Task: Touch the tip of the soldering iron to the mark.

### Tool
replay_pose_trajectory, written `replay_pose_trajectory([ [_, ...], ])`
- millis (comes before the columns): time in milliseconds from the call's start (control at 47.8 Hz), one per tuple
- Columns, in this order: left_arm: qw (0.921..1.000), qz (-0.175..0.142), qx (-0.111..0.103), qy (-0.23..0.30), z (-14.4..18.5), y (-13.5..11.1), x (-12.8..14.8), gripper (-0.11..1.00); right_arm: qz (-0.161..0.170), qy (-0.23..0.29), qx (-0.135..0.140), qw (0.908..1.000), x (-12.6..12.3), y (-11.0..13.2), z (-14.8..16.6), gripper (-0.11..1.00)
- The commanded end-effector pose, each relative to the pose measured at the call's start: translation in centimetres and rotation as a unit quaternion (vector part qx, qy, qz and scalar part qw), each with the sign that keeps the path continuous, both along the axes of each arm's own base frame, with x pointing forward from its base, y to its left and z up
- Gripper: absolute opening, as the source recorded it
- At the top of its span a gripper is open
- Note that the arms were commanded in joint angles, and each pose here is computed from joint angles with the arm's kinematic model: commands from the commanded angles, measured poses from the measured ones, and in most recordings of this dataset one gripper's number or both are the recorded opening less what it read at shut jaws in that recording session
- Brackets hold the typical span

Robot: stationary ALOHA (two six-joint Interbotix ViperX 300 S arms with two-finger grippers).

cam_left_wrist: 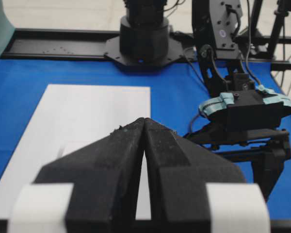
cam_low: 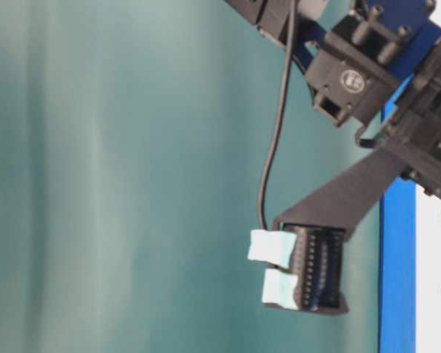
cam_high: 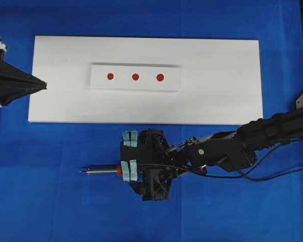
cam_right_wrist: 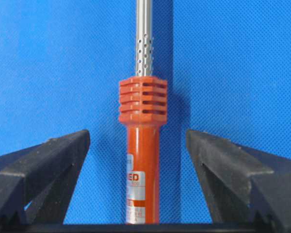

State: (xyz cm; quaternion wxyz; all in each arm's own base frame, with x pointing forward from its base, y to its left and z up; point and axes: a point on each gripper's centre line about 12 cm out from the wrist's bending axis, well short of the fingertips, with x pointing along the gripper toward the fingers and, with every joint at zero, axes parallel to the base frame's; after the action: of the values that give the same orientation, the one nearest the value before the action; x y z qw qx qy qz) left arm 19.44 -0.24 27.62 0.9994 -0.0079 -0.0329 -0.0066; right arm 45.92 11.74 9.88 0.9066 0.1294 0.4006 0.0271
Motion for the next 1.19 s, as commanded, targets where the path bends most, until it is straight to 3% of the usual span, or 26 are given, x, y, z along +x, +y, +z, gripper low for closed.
replay_pose_trajectory([
  [0, 1.0000, -0.001, 0.000, -0.008, 0.5, 0.0, 0.1, 0.00, 0.002, -0.019, 0.001, 0.9998, 0.5, 0.2, 1.9, 0.86],
  [146, 1.0000, -0.001, 0.000, -0.009, 0.5, 0.0, 0.1, 0.00, -0.003, -0.011, -0.017, 0.9998, -0.1, -0.2, 4.4, 0.86],
  [439, 1.0000, -0.004, -0.001, -0.008, 0.5, -0.2, 0.1, 0.00, -0.011, -0.023, -0.061, 0.9978, -2.8, -1.1, 12.6, 0.86],
  [732, 0.9999, -0.006, 0.000, -0.008, 0.5, -0.2, 0.0, 0.00, -0.012, -0.025, -0.078, 0.9966, -2.9, -1.8, 12.9, 0.85],
  [878, 1.0000, -0.006, 0.000, -0.008, 0.5, -0.2, 0.1, 0.00, -0.034, -0.020, -0.106, 0.9936, -2.6, -4.7, 13.0, 0.84],
  [1171, 1.0000, -0.006, 0.000, -0.006, 0.4, -0.2, 0.1, 0.00, -0.106, -0.010, -0.146, 0.9835, -2.5, -14.5, 13.3, 0.80],
])
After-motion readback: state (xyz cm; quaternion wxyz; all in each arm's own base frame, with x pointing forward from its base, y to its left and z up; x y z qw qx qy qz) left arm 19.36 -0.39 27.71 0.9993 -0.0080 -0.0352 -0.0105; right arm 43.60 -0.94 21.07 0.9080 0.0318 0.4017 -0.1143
